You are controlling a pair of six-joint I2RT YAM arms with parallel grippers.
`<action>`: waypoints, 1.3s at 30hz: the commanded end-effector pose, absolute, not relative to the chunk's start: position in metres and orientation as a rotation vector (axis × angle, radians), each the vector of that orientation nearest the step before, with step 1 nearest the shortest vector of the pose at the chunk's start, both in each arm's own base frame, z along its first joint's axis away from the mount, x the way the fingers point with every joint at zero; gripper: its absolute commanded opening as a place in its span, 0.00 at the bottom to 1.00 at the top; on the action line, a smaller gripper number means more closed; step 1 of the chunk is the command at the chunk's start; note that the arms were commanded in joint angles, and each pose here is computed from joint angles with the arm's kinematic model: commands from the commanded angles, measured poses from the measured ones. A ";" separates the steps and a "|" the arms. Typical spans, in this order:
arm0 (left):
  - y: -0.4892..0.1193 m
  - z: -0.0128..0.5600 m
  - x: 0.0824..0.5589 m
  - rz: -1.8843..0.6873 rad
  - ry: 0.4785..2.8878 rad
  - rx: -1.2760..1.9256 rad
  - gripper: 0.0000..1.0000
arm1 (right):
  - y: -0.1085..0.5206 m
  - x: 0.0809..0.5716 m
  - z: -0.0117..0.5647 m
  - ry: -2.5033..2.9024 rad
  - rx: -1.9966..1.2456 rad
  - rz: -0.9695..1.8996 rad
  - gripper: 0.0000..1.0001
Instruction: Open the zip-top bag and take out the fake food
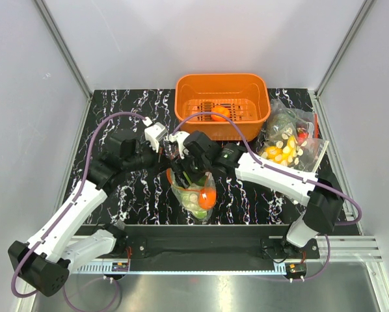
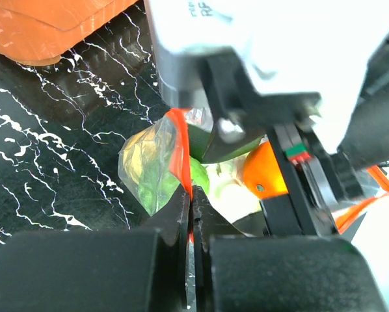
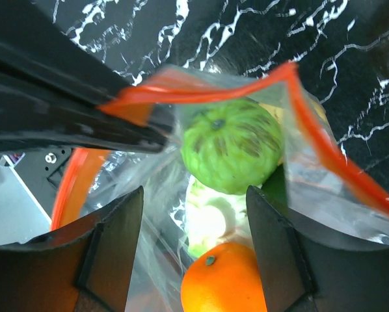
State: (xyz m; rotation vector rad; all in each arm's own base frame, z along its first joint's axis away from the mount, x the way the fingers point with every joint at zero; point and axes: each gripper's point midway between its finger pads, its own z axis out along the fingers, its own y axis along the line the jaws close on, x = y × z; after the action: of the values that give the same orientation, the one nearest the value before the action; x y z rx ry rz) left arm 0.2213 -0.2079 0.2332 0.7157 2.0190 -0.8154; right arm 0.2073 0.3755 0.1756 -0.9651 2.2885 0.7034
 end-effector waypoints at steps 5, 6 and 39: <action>-0.211 0.245 0.228 -0.823 1.964 0.710 0.00 | 0.391 0.225 0.177 2.225 -0.874 0.677 0.76; -0.211 0.244 0.228 -0.825 1.965 0.711 0.00 | 0.392 0.229 0.176 2.215 -0.857 0.671 0.76; -0.213 0.247 0.227 -0.837 1.950 0.718 0.00 | 0.381 0.228 0.123 2.292 -0.761 0.627 0.16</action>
State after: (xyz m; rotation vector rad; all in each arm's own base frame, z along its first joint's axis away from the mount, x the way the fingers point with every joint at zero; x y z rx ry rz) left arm 0.2288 -0.1983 0.2262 0.6753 2.0537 -0.7563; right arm 0.2283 0.3920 0.1199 -0.8004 2.2761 0.6713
